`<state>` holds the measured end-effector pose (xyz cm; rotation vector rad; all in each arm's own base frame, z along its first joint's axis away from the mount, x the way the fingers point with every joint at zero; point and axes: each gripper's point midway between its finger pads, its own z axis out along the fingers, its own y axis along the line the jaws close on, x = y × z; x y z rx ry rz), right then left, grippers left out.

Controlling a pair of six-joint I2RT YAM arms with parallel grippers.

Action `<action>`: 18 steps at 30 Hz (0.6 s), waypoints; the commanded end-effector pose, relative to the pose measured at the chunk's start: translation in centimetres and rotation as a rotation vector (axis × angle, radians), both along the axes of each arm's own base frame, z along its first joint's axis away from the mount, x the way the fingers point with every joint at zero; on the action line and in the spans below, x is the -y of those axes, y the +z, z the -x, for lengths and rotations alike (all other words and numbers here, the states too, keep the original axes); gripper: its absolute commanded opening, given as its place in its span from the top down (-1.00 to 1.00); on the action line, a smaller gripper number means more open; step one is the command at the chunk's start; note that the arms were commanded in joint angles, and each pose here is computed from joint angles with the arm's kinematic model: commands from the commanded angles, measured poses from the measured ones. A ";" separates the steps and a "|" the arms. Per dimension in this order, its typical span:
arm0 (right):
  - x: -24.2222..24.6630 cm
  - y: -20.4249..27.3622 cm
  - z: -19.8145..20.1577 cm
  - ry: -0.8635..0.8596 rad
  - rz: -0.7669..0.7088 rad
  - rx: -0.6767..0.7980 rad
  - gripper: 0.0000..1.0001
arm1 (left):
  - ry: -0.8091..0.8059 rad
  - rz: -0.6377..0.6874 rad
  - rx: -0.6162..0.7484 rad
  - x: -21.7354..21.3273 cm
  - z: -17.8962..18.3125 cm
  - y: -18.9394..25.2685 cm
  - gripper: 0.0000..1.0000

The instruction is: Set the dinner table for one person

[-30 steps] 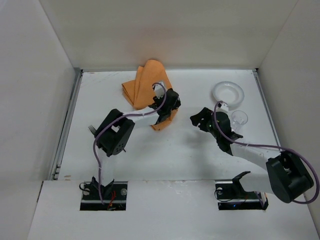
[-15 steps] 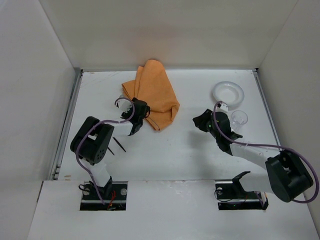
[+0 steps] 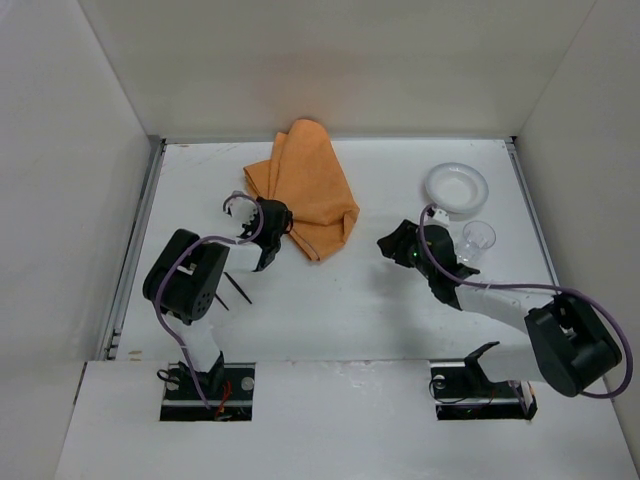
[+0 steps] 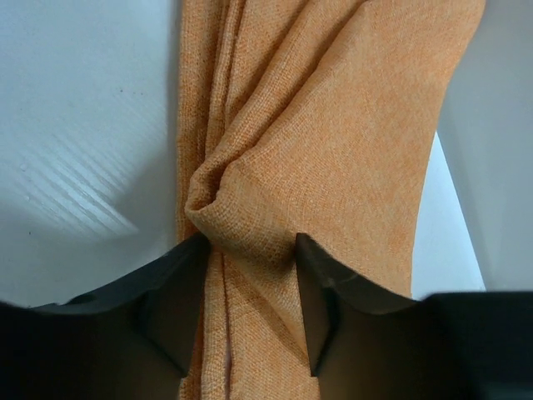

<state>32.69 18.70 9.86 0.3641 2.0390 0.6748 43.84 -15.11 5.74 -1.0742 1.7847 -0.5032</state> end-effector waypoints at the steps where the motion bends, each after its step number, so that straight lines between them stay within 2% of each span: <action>1: -1.5 2.4 -1.1 0.035 -0.032 0.069 -0.11 | 0.026 -0.011 0.080 -1.0 -0.9 2.5 0.24; 3: -1.7 2.5 -1.0 0.039 -0.031 0.074 -0.11 | 0.027 -0.028 0.077 -1.1 -1.0 2.4 0.34; 6: -1.8 2.2 -1.1 0.044 -0.025 0.063 -0.11 | 0.022 -0.049 0.084 -1.2 -1.1 2.8 0.35; 8: -1.9 2.2 -1.0 0.050 -0.022 0.063 -0.12 | 0.026 -0.079 0.083 -1.6 -1.1 2.9 0.26; 11: -2.0 2.1 -1.1 0.052 -0.015 0.064 -0.15 | 0.034 -0.109 0.073 -2.2 -0.7 3.1 0.01; 13: -2.2 2.0 -1.1 0.057 -0.014 0.060 -0.15 | 0.049 -0.126 0.073 -2.9 -0.4 3.3 -0.04; 18: -2.6 1.8 -1.0 0.070 -0.009 0.055 -0.16 | 0.030 -0.129 0.081 -2.7 -0.8 3.8 0.10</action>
